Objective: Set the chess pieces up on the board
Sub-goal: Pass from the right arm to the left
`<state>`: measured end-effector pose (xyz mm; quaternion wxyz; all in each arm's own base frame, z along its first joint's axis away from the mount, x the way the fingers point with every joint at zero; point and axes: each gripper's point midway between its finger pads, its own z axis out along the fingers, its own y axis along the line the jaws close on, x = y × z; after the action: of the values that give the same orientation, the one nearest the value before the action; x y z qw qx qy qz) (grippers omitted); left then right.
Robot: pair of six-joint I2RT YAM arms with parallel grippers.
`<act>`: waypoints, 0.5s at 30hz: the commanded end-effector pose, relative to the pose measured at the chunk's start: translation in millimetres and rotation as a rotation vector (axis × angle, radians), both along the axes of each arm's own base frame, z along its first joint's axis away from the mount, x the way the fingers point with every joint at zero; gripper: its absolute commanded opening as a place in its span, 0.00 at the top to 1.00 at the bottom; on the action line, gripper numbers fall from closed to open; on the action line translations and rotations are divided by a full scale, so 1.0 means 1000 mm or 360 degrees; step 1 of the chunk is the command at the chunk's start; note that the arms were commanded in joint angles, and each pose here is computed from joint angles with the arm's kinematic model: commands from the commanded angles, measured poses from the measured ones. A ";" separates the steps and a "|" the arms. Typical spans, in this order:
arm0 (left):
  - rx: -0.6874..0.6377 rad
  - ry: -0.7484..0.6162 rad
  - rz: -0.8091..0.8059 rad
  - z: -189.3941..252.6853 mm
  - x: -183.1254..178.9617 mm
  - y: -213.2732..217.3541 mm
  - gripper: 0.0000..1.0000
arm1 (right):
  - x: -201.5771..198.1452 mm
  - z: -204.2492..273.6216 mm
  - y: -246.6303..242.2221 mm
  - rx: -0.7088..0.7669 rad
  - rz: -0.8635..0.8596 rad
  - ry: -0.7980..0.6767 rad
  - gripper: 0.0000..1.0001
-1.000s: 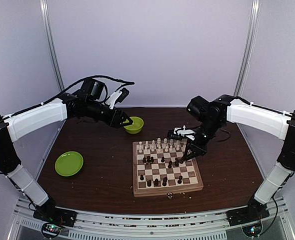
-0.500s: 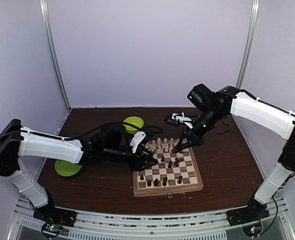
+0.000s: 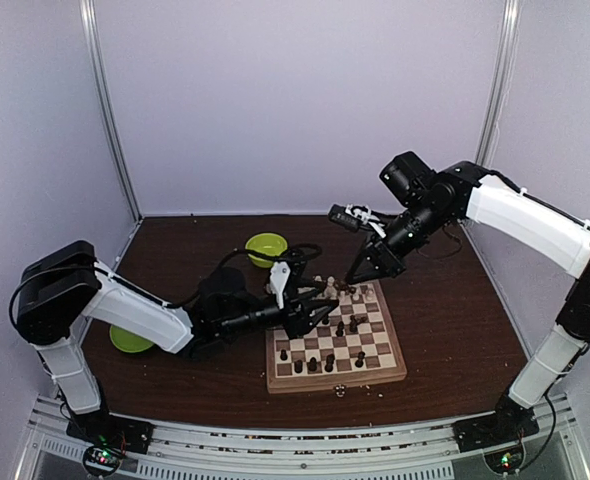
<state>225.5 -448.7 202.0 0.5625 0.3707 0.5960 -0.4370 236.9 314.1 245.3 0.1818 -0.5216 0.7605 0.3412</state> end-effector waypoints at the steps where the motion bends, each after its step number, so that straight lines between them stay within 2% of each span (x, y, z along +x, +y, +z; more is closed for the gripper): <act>1: -0.0227 -0.0112 -0.0065 0.040 -0.004 -0.014 0.50 | 0.003 0.024 0.003 0.0117 -0.0021 -0.0009 0.98; 7: -0.0288 -0.0076 -0.0109 0.039 -0.001 -0.031 0.48 | -0.002 0.026 0.004 0.0151 0.0005 0.0032 0.98; 15: -0.0329 -0.0080 -0.0179 0.041 -0.002 -0.044 0.56 | -0.004 0.030 0.004 0.0168 0.0010 0.0023 0.98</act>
<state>230.0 -488.1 216.2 0.5706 0.3602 0.5538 -0.4878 233.6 317.0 252.9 0.1762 -0.5097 0.7554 0.3722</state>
